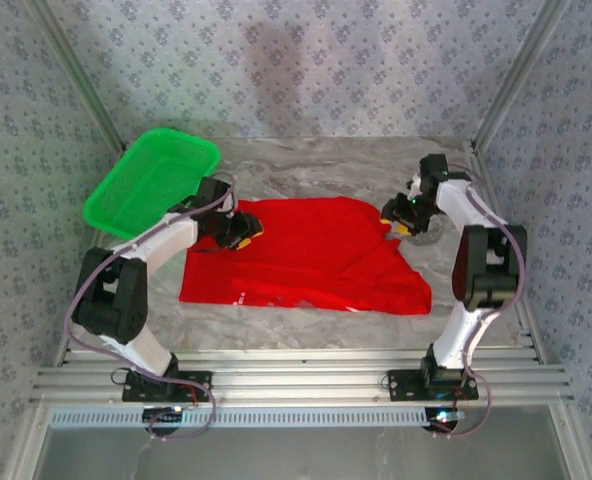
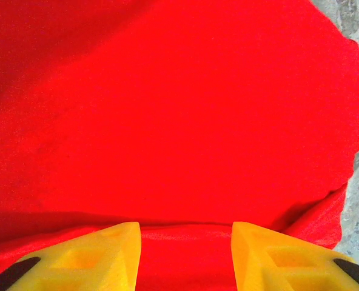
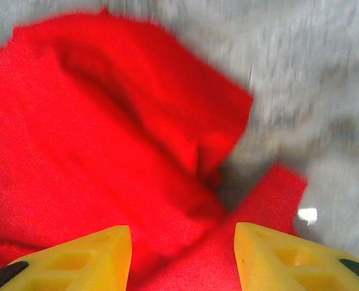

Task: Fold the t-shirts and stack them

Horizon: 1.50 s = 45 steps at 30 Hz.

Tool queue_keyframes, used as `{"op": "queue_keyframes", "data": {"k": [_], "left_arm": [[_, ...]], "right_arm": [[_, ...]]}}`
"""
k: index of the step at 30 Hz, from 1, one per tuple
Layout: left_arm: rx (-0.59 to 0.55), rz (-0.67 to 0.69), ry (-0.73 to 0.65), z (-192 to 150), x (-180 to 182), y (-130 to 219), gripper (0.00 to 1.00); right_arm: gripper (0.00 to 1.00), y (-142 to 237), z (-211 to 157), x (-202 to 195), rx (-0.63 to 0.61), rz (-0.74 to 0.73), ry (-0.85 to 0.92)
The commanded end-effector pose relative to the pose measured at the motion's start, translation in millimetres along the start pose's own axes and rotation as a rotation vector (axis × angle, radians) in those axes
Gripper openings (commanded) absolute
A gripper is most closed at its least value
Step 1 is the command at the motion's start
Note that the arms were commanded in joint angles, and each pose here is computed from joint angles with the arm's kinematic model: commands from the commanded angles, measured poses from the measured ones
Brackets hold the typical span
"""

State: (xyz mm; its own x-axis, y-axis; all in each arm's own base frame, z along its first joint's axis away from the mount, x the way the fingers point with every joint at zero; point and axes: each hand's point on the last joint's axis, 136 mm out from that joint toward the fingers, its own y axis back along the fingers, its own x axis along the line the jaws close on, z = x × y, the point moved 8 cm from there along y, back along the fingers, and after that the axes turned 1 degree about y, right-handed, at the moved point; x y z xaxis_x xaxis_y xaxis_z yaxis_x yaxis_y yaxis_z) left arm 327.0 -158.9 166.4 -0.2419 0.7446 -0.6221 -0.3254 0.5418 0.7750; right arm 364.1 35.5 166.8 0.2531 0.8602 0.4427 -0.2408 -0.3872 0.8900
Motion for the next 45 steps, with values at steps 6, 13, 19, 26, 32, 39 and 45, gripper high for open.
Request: {"op": "queue_keyframes", "data": {"k": [6,13,19,26,32,39,45], "left_arm": [[0.023,-0.075,-0.103,-10.1,-10.1,-9.2,0.44],[0.042,-0.049,-0.1,-21.0,1.4,-16.3,0.44],[0.044,-0.032,-0.097,-27.4,10.3,-17.0,0.44],[0.06,0.003,-0.093,-34.9,24.1,-21.7,0.43],[0.075,0.031,-0.083,-40.5,35.3,-27.3,0.42],[0.093,0.059,-0.091,-43.5,42.9,-31.7,0.42],[0.101,0.079,-0.098,-44.3,46.3,-33.8,0.42]], "right_arm": [[0.53,-8.3,-101.9,-3.3,0.12,0.01,-0.12],[0.5,-33.0,-128.8,-11.6,0.133,0.002,-0.165],[0.44,-47.6,-122.5,-14.9,0.104,-0.001,-0.178],[0.26,-50.9,-116.3,-8.3,0.109,-0.007,-0.164],[0.11,-49.4,-113.7,-2.1,0.112,0.009,-0.159],[0.04,-41.3,-101.8,21.1,0.108,0.038,-0.113],[0.02,-48.0,-83.6,39.3,0.113,0.04,-0.075]]}}
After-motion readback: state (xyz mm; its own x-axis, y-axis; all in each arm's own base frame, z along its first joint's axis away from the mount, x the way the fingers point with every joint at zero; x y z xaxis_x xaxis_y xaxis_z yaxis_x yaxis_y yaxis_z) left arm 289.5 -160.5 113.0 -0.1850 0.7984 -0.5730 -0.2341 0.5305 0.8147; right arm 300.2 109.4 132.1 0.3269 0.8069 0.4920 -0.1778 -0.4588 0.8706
